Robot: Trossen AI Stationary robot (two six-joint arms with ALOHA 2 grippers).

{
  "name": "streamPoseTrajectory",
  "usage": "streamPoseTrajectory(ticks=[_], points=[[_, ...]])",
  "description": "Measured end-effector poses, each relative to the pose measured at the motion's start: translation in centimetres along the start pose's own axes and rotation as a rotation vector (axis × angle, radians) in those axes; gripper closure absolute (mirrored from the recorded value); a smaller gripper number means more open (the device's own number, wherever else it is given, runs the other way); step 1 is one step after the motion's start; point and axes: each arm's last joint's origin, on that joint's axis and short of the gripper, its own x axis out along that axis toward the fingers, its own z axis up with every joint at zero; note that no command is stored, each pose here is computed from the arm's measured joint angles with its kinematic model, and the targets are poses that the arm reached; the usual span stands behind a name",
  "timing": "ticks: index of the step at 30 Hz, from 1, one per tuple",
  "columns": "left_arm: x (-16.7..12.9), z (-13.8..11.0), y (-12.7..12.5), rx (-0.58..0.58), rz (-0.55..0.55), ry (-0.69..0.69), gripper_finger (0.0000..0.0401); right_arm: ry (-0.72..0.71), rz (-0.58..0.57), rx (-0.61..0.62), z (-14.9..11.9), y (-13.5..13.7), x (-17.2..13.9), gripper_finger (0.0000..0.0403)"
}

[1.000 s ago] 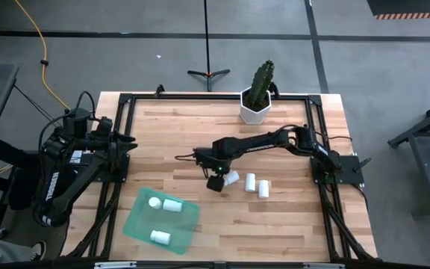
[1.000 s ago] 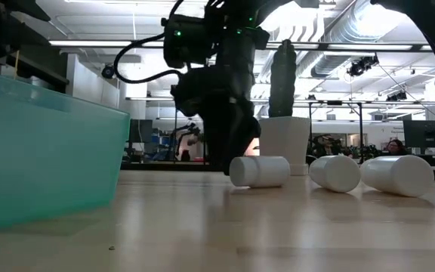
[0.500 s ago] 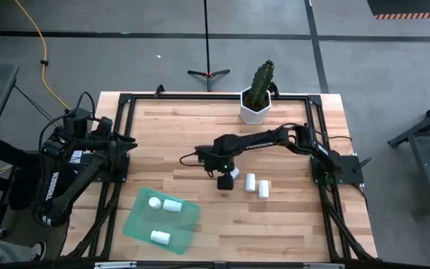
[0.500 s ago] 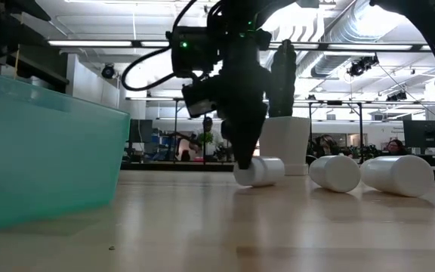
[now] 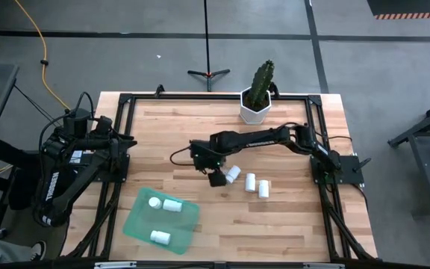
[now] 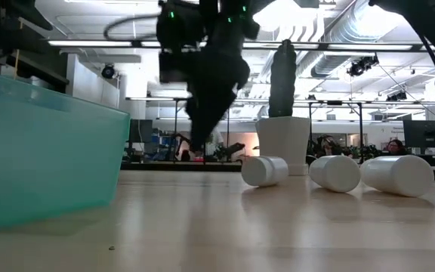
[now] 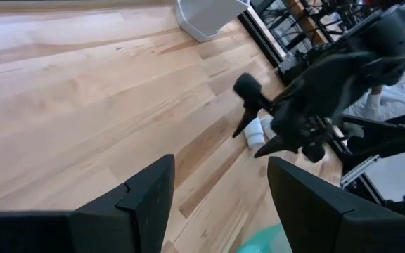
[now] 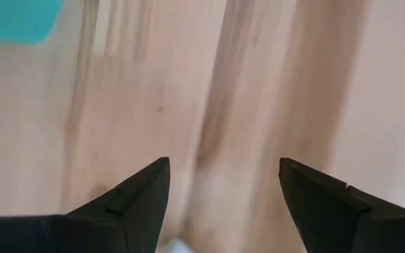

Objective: Pick and place pill bottles into a basket
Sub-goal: Put the white pill bottle into the green bin

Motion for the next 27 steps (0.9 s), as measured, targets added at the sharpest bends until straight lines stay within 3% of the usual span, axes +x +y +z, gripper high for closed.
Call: streamPoseTrajectory(ticks=[4,9,16,23,27], points=[[0.0,0.0,0.0,-0.008,0.000,0.001,0.0139,-0.004,-0.133,-0.175,1.5,0.6,-2.6,0.0145],[0.0,-0.2,0.1,-0.023,0.005,0.018,0.0139,0.111,-0.264,-0.339,1.8,2.4,-4.9,0.0146],[0.0,-0.4,0.1,-0.035,0.009,0.032,0.0139,0.420,-0.274,-0.432,-0.5,6.0,-5.9,0.0146],[0.0,-0.4,0.1,-0.037,0.009,0.034,0.0139,0.435,-0.257,-0.503,-0.9,7.9,-4.0,0.0146],[0.0,-0.5,0.1,-0.044,0.011,0.042,0.0139,0.535,-0.220,-0.521,-2.5,8.3,-2.0,0.0147]])
